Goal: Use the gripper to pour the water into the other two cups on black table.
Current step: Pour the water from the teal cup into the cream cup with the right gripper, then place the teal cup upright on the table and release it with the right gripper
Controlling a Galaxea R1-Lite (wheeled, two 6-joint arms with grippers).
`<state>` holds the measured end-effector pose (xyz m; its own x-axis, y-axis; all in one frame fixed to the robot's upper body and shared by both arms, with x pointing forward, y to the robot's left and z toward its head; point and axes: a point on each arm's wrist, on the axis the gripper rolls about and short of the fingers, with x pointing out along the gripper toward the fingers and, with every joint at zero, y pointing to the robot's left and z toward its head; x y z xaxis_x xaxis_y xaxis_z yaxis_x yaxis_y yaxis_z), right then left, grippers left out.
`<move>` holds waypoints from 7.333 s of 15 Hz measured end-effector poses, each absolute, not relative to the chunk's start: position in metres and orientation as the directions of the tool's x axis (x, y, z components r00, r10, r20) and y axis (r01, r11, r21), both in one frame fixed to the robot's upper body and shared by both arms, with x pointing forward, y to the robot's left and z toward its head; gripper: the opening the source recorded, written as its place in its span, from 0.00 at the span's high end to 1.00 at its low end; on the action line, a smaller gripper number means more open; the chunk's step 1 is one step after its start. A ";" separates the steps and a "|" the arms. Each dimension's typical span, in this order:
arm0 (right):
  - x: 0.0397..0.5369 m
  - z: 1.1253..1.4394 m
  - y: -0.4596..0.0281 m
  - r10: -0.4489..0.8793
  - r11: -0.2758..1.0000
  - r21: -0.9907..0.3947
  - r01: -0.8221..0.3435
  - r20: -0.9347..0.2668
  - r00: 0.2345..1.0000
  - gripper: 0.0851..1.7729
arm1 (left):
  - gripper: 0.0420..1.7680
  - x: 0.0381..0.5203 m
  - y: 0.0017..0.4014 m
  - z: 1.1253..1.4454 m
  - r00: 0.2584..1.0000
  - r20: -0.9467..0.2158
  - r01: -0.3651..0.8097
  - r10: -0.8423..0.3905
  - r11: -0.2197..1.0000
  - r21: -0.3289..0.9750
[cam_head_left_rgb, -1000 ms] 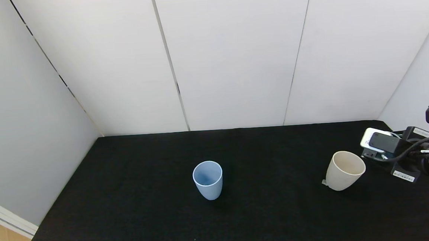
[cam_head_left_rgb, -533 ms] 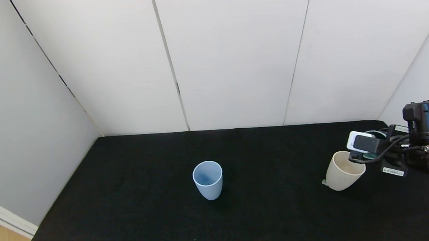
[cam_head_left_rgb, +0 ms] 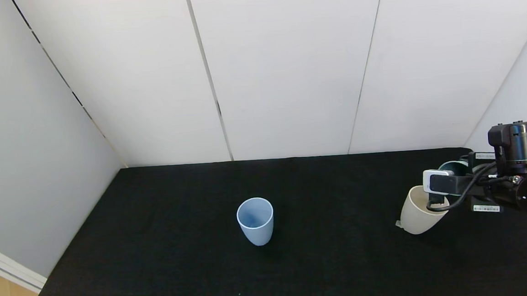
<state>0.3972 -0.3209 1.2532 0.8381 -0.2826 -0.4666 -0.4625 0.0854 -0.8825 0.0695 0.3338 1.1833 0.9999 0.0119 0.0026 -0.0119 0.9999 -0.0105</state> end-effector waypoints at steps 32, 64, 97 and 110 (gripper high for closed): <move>0.400 1.257 -0.301 -0.265 -0.235 -0.854 -0.465 -0.404 0.876 0.34 | 0.03 0.069 0.334 1.183 1.000 0.003 -0.011 0.011 1.000 -0.010; 0.389 1.313 -0.258 -0.136 0.747 -0.662 -0.056 -0.236 0.962 0.34 | 0.03 0.069 0.334 1.183 1.000 0.002 -0.012 0.012 1.000 -0.010; 0.315 1.194 -0.196 0.266 0.953 -0.073 -0.295 -0.270 0.925 0.34 | 0.03 0.069 0.334 1.183 1.000 0.003 -0.011 0.011 1.000 -0.010; 0.319 1.146 -0.184 0.276 0.932 -0.127 -0.340 -0.359 0.892 0.34 | 0.03 0.069 0.334 1.183 1.000 0.003 -0.011 0.011 1.000 -0.010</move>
<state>0.3191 -0.1841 1.1455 0.8917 0.2762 -0.3587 -0.3398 0.9318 -0.1272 0.0695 0.3338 1.1833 0.9999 0.0115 0.0026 -0.0115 0.9999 -0.0105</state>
